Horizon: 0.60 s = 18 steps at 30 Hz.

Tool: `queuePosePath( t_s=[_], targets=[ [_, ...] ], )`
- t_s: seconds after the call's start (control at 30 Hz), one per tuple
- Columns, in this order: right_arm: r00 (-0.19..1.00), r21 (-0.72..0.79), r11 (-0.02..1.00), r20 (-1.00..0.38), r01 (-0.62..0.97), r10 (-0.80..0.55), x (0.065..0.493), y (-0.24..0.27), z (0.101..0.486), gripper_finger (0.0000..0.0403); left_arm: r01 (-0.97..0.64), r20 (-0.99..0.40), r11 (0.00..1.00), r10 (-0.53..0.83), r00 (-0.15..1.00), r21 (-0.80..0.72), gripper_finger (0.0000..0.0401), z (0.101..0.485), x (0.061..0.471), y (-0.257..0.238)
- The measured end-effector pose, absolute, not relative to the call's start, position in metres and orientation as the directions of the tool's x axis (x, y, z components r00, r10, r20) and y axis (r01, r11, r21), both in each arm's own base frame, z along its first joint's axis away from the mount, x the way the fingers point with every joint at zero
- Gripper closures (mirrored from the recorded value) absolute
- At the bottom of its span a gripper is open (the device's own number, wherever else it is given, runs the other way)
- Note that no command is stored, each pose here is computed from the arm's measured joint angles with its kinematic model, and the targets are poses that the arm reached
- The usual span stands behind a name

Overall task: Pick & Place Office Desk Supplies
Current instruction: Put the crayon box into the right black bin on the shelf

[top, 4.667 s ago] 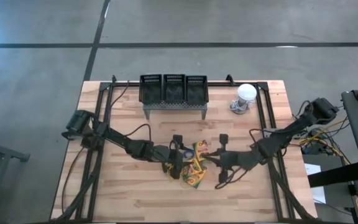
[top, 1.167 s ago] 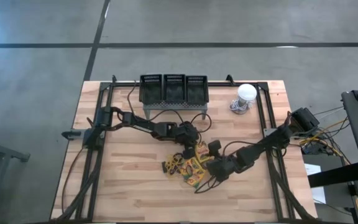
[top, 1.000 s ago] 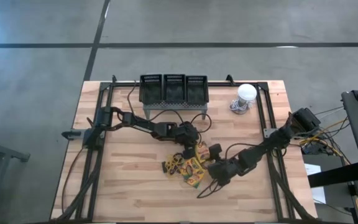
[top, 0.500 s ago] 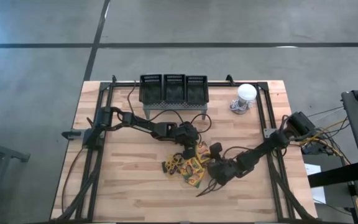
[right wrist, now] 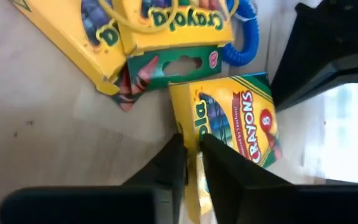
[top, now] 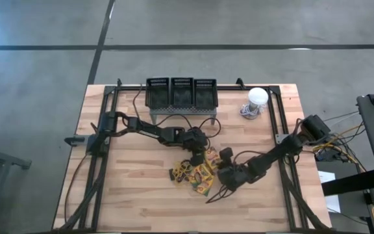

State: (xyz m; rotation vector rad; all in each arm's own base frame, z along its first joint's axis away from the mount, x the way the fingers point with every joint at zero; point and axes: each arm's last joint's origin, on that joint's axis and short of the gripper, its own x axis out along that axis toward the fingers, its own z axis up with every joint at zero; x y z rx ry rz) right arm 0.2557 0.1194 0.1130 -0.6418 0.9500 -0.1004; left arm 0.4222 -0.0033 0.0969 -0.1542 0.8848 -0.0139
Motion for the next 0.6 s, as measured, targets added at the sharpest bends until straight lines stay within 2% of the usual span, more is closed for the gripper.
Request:
queuePosePath(
  t_s=[0.1, 0.23, 0.4, 0.6],
  targets=[
    [0.584, -0.555, 0.812, -0.725, -0.181, -0.365, 0.252, 0.119, 0.118, 0.0388, -0.052, -0.804, 0.989, -0.083, 0.589, -0.139, 0.0397, 0.110, 0.413, -0.006],
    [0.623, -0.545, 0.827, -0.697, -0.138, -0.355, 0.248, 0.122, 0.130, 0.0394, -0.074, -0.822, 0.995, -0.009, 0.570, -0.062, 0.0397, 0.137, 0.402, -0.016],
    [0.711, -0.469, 0.882, -0.635, -0.043, -0.303, 0.243, 0.119, 0.136, 0.0394, -0.111, -0.762, 0.964, 0.260, 0.593, 0.242, 0.0397, 0.162, 0.390, -0.054],
    [0.826, -0.350, 0.936, -0.518, 0.031, -0.221, 0.242, 0.113, 0.137, 0.0394, -0.218, -0.555, 0.787, 0.573, 0.603, 0.577, 0.0397, 0.169, 0.375, -0.096]
  ],
)
